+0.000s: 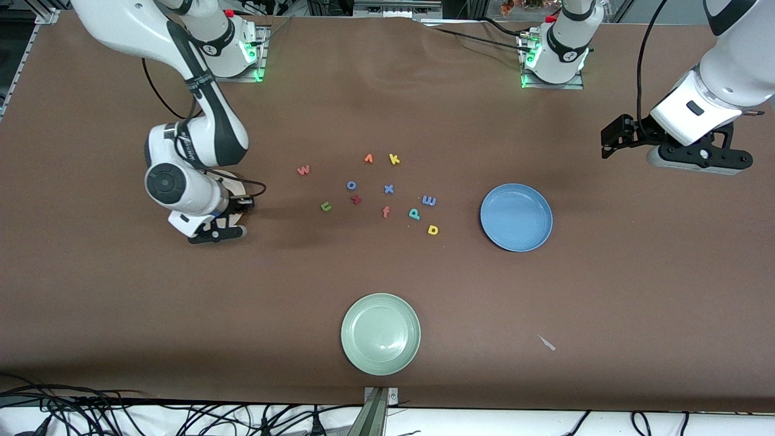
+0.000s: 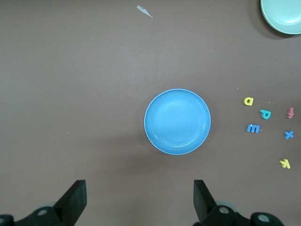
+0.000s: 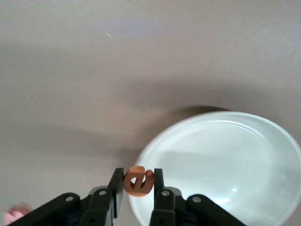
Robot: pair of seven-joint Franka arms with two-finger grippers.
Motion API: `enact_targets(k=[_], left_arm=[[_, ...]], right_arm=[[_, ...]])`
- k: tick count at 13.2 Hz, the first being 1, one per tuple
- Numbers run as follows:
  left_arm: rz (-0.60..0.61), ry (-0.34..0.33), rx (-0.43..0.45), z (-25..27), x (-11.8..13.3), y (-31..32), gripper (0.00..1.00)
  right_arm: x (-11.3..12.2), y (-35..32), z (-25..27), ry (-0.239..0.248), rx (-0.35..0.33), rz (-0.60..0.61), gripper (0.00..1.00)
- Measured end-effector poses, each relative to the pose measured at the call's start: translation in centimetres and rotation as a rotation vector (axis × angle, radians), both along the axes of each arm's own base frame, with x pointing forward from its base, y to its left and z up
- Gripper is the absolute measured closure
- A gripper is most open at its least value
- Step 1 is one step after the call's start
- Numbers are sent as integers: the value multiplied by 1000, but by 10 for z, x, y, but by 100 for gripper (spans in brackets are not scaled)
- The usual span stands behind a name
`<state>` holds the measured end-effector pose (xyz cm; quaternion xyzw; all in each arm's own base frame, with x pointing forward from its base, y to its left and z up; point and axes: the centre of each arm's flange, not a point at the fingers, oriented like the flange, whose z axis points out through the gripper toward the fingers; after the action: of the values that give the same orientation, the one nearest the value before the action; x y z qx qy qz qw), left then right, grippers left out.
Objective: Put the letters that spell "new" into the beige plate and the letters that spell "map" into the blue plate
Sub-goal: 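Carry the orange e to the white plate and release it, then grasp the pink m with the right gripper while the left gripper reaches letters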
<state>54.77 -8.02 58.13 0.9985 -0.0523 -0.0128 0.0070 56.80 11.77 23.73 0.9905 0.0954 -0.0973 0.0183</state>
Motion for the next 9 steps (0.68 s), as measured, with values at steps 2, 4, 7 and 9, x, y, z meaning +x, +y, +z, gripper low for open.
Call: enact_targets(k=[2, 4, 7, 9], left_arm=[[0, 0, 0, 0, 0, 0, 0], [0, 0, 0, 0, 0, 0, 0], [0, 1, 0, 0, 0, 0, 0], [3, 7, 1, -2, 0, 2, 0]], right_arm=[[-7, -24, -4, -1, -1, 22, 70], [-13, -36, -12, 2, -4, 26, 68], [-14, -35, -12, 4, -5, 21, 48], [-16, -26, -5, 2, -6, -5, 26]])
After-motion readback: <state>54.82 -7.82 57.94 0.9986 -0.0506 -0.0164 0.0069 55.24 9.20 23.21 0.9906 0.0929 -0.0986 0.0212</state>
